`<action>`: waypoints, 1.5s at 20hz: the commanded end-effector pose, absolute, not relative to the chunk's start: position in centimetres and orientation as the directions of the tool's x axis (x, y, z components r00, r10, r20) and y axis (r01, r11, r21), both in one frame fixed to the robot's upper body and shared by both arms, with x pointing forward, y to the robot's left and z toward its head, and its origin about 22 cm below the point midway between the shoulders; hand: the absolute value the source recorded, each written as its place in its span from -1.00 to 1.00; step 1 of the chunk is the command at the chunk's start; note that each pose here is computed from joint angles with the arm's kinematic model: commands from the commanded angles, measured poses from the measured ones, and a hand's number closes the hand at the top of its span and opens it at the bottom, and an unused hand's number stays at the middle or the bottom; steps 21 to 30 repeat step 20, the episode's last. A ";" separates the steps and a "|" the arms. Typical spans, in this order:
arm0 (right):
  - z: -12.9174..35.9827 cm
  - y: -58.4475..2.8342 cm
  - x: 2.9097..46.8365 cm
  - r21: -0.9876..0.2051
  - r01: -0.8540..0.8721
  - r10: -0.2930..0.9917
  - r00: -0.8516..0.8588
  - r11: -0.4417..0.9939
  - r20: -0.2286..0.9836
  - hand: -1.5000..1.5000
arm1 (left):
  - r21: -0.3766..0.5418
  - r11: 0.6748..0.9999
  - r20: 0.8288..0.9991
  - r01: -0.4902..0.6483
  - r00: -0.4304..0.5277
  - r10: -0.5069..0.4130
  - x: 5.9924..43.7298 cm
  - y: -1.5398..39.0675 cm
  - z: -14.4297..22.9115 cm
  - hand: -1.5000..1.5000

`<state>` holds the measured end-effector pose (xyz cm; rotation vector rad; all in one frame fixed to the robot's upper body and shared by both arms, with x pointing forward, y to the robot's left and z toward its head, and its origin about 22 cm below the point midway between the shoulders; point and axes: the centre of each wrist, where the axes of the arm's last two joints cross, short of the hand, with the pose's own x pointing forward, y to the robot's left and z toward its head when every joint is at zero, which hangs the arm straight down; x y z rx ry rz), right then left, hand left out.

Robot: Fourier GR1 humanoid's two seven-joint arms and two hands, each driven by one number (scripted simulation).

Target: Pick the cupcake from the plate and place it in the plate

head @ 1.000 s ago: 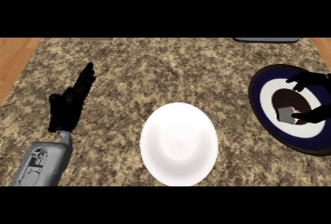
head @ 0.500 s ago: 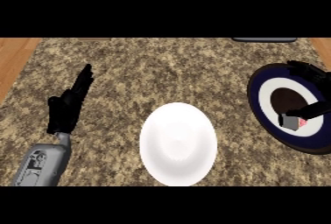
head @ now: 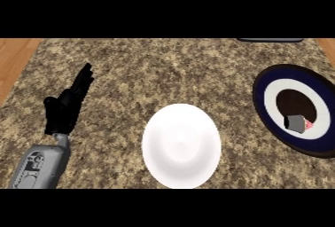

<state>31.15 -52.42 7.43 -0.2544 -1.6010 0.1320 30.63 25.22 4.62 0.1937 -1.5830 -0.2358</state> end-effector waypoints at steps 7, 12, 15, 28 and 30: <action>8.3 -58.0 24.3 -0.152 0.117 0.157 -0.035 0.981 0.987 -1.00 | 0.259 0.965 0.965 0.034 -0.042 -0.258 30.9 23.8 4.5 0.00; 8.3 -58.5 23.4 -0.190 0.130 0.193 -0.012 0.973 0.981 -1.00 | 0.249 0.968 0.968 0.033 -0.038 -0.248 30.9 23.8 4.3 0.00; 8.9 -59.2 22.6 -0.171 0.140 0.176 -0.026 0.975 0.984 -1.00 | 0.266 0.964 0.964 0.026 -0.032 -0.265 30.8 25.2 4.6 0.00; 8.4 -58.9 22.8 -0.167 0.148 0.171 -0.019 0.975 0.985 -1.00 | 0.257 0.966 0.966 0.034 -0.038 -0.256 31.4 23.8 5.2 0.00; 8.4 -58.9 22.8 -0.167 0.148 0.171 -0.019 0.975 0.985 -1.00 | 0.257 0.966 0.966 0.034 -0.038 -0.256 31.4 23.8 5.2 0.00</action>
